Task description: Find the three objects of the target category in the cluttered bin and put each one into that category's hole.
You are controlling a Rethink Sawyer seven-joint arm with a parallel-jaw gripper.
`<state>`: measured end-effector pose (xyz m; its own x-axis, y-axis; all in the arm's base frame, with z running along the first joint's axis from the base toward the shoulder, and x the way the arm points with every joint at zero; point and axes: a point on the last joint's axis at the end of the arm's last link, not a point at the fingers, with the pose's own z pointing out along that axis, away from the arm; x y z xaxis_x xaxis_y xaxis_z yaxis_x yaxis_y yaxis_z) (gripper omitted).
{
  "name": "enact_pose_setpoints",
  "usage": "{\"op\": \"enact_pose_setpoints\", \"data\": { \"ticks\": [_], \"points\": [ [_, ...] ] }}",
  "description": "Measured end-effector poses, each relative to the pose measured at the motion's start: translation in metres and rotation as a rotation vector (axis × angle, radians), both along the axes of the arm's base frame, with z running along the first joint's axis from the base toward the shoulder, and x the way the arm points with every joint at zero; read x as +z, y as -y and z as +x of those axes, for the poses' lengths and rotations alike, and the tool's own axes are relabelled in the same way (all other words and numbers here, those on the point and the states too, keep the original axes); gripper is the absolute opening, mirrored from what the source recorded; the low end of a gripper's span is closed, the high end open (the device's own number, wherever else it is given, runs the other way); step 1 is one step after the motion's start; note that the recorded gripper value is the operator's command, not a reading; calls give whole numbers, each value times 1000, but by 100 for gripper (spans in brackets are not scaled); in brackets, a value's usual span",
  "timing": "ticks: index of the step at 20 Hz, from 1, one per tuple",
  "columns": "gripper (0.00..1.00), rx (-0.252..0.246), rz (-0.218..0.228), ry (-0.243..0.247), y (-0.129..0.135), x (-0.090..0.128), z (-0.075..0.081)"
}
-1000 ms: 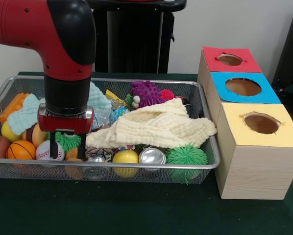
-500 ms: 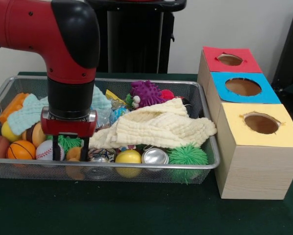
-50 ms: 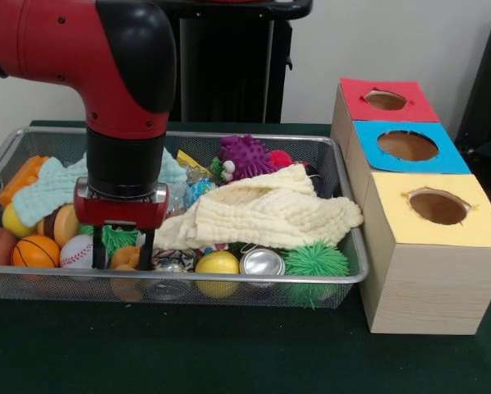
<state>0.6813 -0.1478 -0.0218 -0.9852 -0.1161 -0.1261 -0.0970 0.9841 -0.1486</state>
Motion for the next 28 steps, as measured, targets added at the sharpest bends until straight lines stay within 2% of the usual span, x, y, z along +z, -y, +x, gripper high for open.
{"op": "enact_pose_setpoints", "data": {
  "ticks": [10,18,21,28],
  "points": [
    [100,5,-6,5,-2,1,4],
    [100,-5,-5,-17,3,-20,4],
    [100,-8,-5,-16,5,-29,9],
    [100,-7,-9,-22,4,-31,10]
  ]
}}
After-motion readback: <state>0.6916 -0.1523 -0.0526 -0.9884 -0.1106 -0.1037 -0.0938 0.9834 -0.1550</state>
